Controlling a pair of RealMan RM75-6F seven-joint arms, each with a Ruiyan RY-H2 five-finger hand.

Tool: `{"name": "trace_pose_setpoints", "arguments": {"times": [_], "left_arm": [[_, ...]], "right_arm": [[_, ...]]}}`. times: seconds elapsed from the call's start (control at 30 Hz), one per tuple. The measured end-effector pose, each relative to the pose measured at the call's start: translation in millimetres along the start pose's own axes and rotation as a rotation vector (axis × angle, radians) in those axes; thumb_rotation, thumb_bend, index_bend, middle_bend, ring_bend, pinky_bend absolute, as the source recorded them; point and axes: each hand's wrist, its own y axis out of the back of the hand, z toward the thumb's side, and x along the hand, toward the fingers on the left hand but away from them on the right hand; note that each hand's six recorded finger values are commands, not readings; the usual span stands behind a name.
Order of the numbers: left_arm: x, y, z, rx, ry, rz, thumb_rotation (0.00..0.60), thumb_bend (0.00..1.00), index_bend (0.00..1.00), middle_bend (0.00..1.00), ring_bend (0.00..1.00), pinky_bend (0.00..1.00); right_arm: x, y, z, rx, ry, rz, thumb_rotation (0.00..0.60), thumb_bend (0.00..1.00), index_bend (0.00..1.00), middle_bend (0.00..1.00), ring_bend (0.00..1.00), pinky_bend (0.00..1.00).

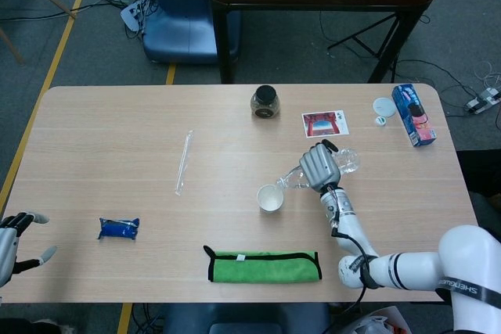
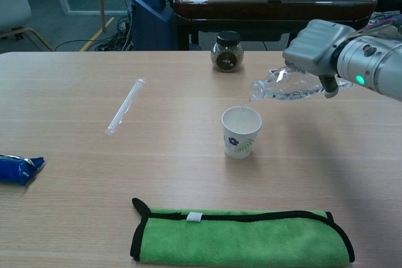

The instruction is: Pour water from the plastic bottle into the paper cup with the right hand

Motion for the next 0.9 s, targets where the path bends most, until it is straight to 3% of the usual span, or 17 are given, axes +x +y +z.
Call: {"name": "trace_pose_setpoints", "arguments": {"times": [0.63, 0.9], "left_arm": [[0.0, 0.4, 0.0, 0.001, 0.001, 0.001, 0.6, 0.13, 0.41, 0.39, 0.39, 0.59], [0.0, -0.1, 0.0, 0.002, 0.001, -0.001, 0.6, 0.13, 0.41, 0.39, 0.39, 0.59]], "right_arm": [[-0.1, 1.6, 3.2, -0.01, 0.002, -0.001, 0.6, 0.24, 0.67, 0.67, 0.57, 0.49], [0.2, -3.0, 4.7, -0.131, 0.004, 0.013, 0.6, 0.24, 0.67, 0.67, 0.57, 0.49]]}}
